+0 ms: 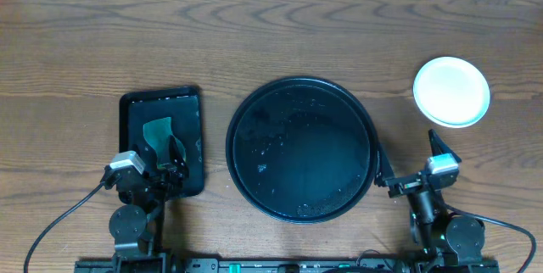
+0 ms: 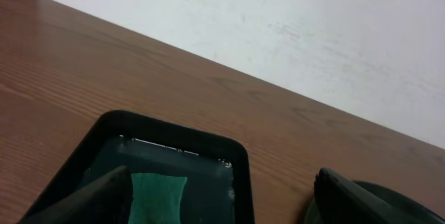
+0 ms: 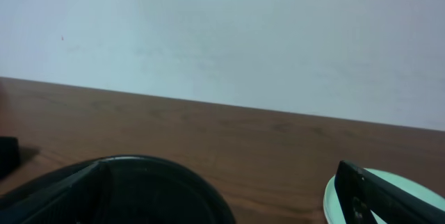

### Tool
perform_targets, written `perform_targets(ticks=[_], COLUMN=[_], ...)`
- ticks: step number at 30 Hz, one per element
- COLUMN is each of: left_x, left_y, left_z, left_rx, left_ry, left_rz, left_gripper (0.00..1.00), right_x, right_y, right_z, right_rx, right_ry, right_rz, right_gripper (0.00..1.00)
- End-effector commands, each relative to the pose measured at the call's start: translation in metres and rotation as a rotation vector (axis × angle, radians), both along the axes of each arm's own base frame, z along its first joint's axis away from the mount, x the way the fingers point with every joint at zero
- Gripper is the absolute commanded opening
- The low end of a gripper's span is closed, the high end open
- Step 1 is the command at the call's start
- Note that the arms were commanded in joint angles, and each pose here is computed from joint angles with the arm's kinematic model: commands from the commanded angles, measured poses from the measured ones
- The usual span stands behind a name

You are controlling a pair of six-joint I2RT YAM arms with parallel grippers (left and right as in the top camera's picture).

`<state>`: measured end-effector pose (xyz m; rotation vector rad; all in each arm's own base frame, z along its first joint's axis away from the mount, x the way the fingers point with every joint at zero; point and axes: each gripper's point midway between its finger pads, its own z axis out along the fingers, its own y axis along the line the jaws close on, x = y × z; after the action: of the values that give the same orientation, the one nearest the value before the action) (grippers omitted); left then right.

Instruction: Clean dirty plates on tray and stack at the side

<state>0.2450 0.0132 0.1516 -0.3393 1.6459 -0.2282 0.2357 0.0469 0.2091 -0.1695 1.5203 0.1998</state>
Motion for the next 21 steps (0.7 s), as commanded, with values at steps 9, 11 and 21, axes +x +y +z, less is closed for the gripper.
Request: perform_targets(ticks=[9,11,21], left_x=[-0.001,-0.001,-0.001], left_y=[-0.001,-0.001,-0.001], left_z=[-0.014,-0.014,-0.014], left_rx=[0.01,0.01,0.01], left_ry=[0.047,0.048,0.048], left_rz=[-0.006,-0.006,-0.006], left_gripper=[0.84,0.84,0.84], right_x=[0.007,0.007,0.007], right_y=[-0.003,-0.003,-0.005], right_z=[-0.038,-0.042,-0.051], right_rx=[-0.016,-0.034,-0.201], right_ry=[0.059,0.068,0.07], right_rz=[-0.019,-0.022,-0.03], right_gripper=[0.99,0.99,0.99])
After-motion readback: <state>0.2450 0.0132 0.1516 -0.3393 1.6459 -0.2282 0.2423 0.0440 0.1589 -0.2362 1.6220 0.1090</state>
